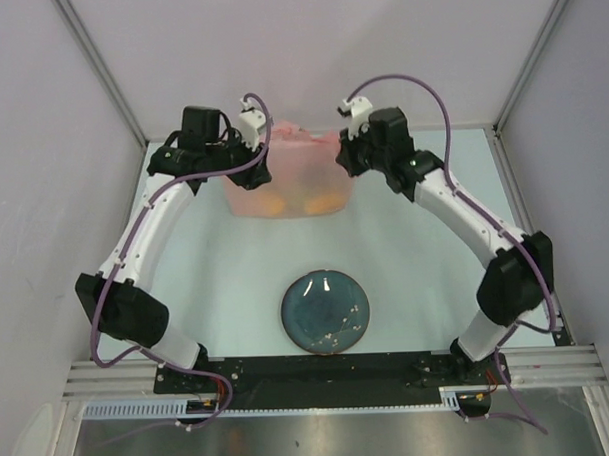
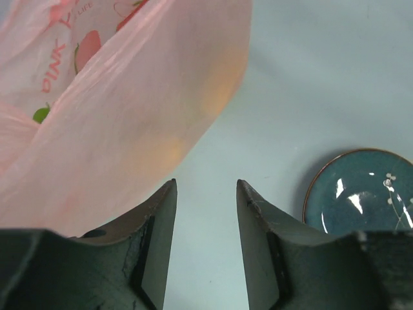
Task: Take the fake fruits out of the plastic bag
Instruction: Adjust the plastic bag at the center of the board.
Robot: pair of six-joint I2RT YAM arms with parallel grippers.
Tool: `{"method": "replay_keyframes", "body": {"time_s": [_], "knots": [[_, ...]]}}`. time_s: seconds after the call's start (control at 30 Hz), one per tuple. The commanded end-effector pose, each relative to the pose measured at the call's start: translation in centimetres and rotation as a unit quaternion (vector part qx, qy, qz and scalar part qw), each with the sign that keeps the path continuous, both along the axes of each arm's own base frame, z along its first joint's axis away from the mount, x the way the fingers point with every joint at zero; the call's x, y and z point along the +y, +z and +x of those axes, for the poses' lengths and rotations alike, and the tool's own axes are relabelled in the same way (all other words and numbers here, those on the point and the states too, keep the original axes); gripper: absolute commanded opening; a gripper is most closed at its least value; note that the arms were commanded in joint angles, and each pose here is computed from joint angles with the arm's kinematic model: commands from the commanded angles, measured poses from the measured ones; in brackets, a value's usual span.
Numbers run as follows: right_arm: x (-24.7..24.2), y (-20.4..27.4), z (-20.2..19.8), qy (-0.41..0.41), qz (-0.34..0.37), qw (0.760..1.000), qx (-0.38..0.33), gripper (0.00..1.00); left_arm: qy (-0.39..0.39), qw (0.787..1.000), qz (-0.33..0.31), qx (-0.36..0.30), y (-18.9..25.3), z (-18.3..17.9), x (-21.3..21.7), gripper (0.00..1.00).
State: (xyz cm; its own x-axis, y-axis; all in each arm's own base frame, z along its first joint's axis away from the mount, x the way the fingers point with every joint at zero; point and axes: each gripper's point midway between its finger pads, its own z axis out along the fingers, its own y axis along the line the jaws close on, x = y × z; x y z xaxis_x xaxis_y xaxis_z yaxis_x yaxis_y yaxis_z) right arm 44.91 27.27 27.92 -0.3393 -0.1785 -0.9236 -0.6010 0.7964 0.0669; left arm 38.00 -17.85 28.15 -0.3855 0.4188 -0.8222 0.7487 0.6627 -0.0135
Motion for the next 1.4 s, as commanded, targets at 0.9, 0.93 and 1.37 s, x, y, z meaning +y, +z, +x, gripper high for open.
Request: {"method": "replay_keyframes", "body": {"time_s": [0.9, 0.93, 1.37], "knots": [[-4.3, -3.1, -11.7, 0.014, 0.039, 0.998, 0.051, 0.0, 0.093, 0.988, 0.123, 0.026, -7.9, -0.7, 4.1, 0.15], [-4.3, -3.4, -11.9, 0.013, 0.039, 0.998, 0.053, 0.0, 0.097, 0.986, 0.13, 0.032, -8.4, -1.9, 4.7, 0.11], [-4.2, -4.0, -11.5, 0.01, 0.048, 0.997, 0.063, 0.0, 0.202, 0.965, 0.166, -0.021, -7.3, 1.3, 8.0, 0.51]]}}
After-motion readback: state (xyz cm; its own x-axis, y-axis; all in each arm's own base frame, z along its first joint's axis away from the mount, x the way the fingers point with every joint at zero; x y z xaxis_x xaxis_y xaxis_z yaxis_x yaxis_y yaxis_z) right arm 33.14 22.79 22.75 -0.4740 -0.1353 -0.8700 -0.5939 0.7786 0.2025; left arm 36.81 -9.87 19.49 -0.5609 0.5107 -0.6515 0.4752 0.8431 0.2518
